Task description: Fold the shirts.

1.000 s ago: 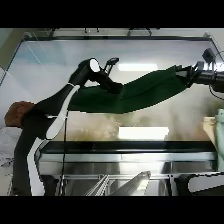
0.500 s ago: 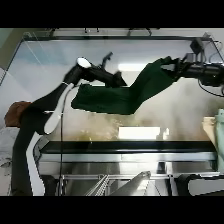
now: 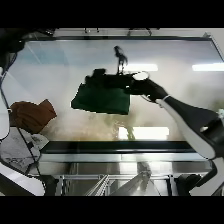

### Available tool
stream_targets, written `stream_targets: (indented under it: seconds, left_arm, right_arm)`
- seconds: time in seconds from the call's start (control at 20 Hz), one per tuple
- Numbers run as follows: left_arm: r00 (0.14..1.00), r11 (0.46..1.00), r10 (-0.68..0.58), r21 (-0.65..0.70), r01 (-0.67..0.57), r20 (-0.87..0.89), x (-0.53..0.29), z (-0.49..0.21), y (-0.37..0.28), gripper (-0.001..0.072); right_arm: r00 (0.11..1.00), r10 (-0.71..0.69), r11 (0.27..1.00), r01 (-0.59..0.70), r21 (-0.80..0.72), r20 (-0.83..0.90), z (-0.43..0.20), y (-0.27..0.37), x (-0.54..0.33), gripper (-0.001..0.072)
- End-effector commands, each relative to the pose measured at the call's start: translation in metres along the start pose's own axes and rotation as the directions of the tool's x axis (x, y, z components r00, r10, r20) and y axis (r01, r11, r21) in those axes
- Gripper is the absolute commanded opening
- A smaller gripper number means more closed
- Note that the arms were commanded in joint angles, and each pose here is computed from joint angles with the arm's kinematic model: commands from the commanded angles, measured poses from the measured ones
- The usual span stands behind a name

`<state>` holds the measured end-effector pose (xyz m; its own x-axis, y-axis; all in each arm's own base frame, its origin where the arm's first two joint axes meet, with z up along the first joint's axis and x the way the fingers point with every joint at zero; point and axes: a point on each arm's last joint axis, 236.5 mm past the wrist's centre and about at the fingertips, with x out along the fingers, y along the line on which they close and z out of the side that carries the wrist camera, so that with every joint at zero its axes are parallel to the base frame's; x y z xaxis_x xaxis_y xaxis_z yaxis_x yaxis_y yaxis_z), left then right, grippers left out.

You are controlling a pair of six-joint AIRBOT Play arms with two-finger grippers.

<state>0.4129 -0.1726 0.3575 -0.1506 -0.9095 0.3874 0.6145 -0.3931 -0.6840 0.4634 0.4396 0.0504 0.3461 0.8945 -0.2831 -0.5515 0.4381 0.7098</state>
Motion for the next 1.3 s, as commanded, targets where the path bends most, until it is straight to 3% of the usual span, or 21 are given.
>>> stream_targets:
  seconds: [0.0,0.05,0.1,0.15,0.25,0.35,0.5,0.65,0.7,0.75,0.8,1.2,1.25]
  left_arm:
    - [1.0,0.999,-0.019,0.025,0.019,-0.009,0.002,-0.01,-0.033,0.0023]
    - [1.0,1.0,-0.025,-0.001,0.025,-0.005,0.005,-0.014,-0.031,0.0022]
    - [1.0,0.999,-0.025,-0.023,0.025,0.004,0.005,-0.017,-0.029,0.0022]
    - [0.999,0.998,-0.031,-0.048,0.032,0.008,0.007,-0.021,-0.026,0.0022]
    - [0.999,0.994,-0.05,-0.099,0.05,0.001,0.01,-0.034,-0.021,0.0022]
    - [0.997,0.987,-0.078,-0.141,0.074,-0.021,0.01,-0.049,-0.021,0.0021]
    - [0.997,0.981,-0.082,-0.174,0.081,-0.001,0.01,-0.064,-0.019,0.0022]
    - [0.999,0.98,-0.025,-0.197,0.02,-0.021,0.008,-0.085,-0.003,0.0022]
    - [1.0,0.977,-0.011,-0.214,0.005,-0.026,0.007,-0.091,0.002,0.0022]
    - [1.0,0.974,-0.007,-0.228,0.001,-0.025,0.005,-0.093,0.005,0.0022]
    - [1.0,0.971,-0.003,-0.237,-0.001,-0.019,0.004,-0.094,0.008,0.0022]
    - [1.0,0.977,0.01,-0.215,-0.01,-0.002,-0.002,-0.091,0.01,0.0022]
    - [1.0,0.976,0.01,-0.216,-0.01,-0.003,-0.002,-0.091,0.01,0.0022]
  right_arm:
    - [0.996,0.079,0.997,-0.079,0.002,-0.038,-0.038,0.027,0.059,0.0642]
    - [0.992,0.121,0.992,-0.12,0.03,-0.039,-0.036,0.036,0.056,0.0465]
    - [0.984,0.166,0.986,-0.165,0.028,-0.06,-0.034,0.044,0.047,0.0116]
    - [0.971,0.226,0.973,-0.222,0.057,-0.083,-0.028,0.052,0.033,0.0015]
    - [0.945,0.29,0.955,-0.274,0.115,-0.153,-0.019,0.051,-0.003,0.0014]
    - [0.929,0.246,0.966,-0.212,0.148,-0.278,-0.022,0.03,-0.043,0.0012]
    - [0.913,0.038,0.991,0.018,0.133,-0.407,-0.025,-0.019,-0.118,0.0012]
    - [0.913,-0.204,0.949,0.273,0.158,-0.353,-0.012,-0.082,-0.194,0.0016]
    - [0.914,-0.239,0.927,0.315,0.202,-0.326,-0.013,-0.099,-0.206,0.0135]
    - [0.911,-0.269,0.903,0.351,0.247,-0.312,-0.016,-0.118,-0.212,0.0476]
    - [0.906,-0.287,0.88,0.377,0.288,-0.31,-0.023,-0.133,-0.213,0.0579]
    - [0.892,-0.185,0.772,0.391,0.501,-0.412,-0.111,-0.178,-0.129,0.0593]
    - [0.907,-0.152,0.758,0.363,0.543,-0.394,-0.114,-0.173,-0.116,0.0541]
